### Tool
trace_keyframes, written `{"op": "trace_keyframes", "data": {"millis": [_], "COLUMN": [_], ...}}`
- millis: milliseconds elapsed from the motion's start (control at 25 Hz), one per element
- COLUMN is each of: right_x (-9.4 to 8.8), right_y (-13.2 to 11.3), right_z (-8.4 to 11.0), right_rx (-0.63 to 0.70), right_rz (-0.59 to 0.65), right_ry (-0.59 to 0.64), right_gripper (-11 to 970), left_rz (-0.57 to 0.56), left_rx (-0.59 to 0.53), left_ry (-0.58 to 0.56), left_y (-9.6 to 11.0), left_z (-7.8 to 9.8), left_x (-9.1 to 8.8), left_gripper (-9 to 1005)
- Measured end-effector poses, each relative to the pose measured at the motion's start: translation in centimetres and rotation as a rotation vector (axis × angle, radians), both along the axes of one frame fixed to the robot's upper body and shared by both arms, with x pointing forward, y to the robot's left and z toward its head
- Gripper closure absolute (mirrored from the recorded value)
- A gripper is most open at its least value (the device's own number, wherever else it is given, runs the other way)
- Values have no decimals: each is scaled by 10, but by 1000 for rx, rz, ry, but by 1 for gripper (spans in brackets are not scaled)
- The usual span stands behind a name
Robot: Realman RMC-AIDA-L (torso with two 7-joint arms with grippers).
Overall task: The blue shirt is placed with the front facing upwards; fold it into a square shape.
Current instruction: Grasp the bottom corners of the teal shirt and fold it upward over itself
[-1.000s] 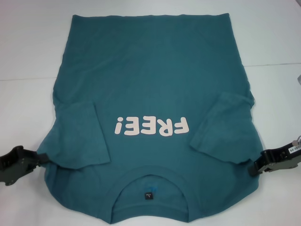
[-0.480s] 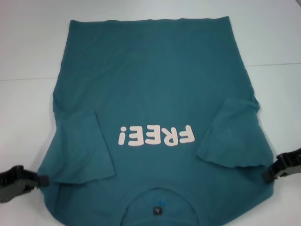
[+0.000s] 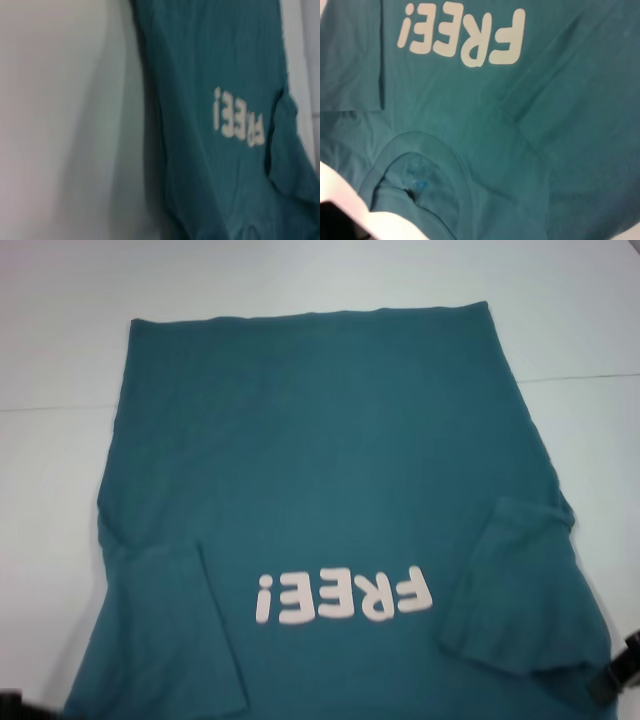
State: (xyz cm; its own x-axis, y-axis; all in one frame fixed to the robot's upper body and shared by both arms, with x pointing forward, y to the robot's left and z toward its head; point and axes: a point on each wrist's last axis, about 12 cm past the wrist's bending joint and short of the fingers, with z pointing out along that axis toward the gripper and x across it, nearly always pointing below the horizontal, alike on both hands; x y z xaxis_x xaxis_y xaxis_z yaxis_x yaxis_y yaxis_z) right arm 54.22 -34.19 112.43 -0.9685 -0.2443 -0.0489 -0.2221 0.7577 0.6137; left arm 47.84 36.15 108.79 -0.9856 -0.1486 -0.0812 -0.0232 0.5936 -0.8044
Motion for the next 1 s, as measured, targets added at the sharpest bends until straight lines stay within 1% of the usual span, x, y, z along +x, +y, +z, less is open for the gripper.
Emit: {"op": "trace_keyframes", "data": {"millis": [80,240,320,400,520,560,600,680,720,760,880,920,1000], "right_x": [-6,-16,-15,-10,4,9,14,22,26,28,34,35,39], "right_y": [-2,-6,-8,-8,-6,-5,-4,-3,-2,-1,-1,-2,-7], "right_z": [-3,-8,-7,-1,13,16,19,21,22,22,24,25,28], "right_rx": [13,38,75,119,195,206,216,219,220,224,249,258,282], "right_rz": [6,-5,-18,-34,-66,-80,-96,-132,-151,-167,-223,-240,-292], "right_ry": [17,26,-5,-59,-160,-186,-211,-248,-263,-273,-312,-324,-355], "right_gripper": [914,913,912,911,910,910,909,909,908,908,907,906,906], "left_rz": [-23,-21,-10,-1,-6,-6,-6,4,3,6,14,33,50], "left_rx": [13,0,-24,-45,-74,-74,-92,-138,-143,-148,-147,-132,-116], "left_ry": [36,39,9,-28,-68,-68,-84,-102,-104,-110,-121,-131,-143], "left_y": [1,3,6,7,4,4,1,-11,-13,-18,-26,-28,-29], "left_z": [-3,-6,-2,3,11,11,15,22,22,24,28,30,33], "left_x": [-9,-16,-16,-10,4,4,12,34,38,46,61,71,80], "left_gripper": [996,996,996,995,995,995,995,996,996,996,996,996,996]}}
